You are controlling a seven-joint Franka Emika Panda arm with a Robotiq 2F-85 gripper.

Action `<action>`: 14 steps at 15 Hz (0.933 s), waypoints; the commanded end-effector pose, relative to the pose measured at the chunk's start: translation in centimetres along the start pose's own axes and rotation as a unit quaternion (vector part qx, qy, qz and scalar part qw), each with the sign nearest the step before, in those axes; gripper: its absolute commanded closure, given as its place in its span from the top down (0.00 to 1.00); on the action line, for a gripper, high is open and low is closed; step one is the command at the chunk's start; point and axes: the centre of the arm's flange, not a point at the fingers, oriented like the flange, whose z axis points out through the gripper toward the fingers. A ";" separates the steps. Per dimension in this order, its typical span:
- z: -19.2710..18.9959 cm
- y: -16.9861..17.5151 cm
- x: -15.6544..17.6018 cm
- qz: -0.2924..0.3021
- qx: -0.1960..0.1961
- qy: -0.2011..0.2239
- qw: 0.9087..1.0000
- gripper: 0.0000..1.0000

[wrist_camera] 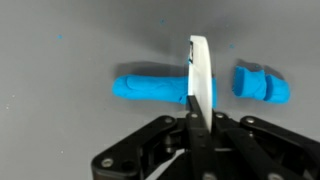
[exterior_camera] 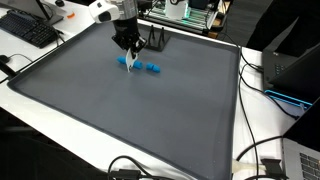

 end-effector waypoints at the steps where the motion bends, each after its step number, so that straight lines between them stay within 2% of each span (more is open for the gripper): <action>1: 2.8 0.1 -1.1 -0.012 -0.004 -0.006 1.000 0.01; 8: 4.2 -0.1 -1.8 -0.011 0.002 -0.013 1.000 0.01; 14: 3.6 -0.5 -1.7 0.013 0.022 -0.027 0.999 0.01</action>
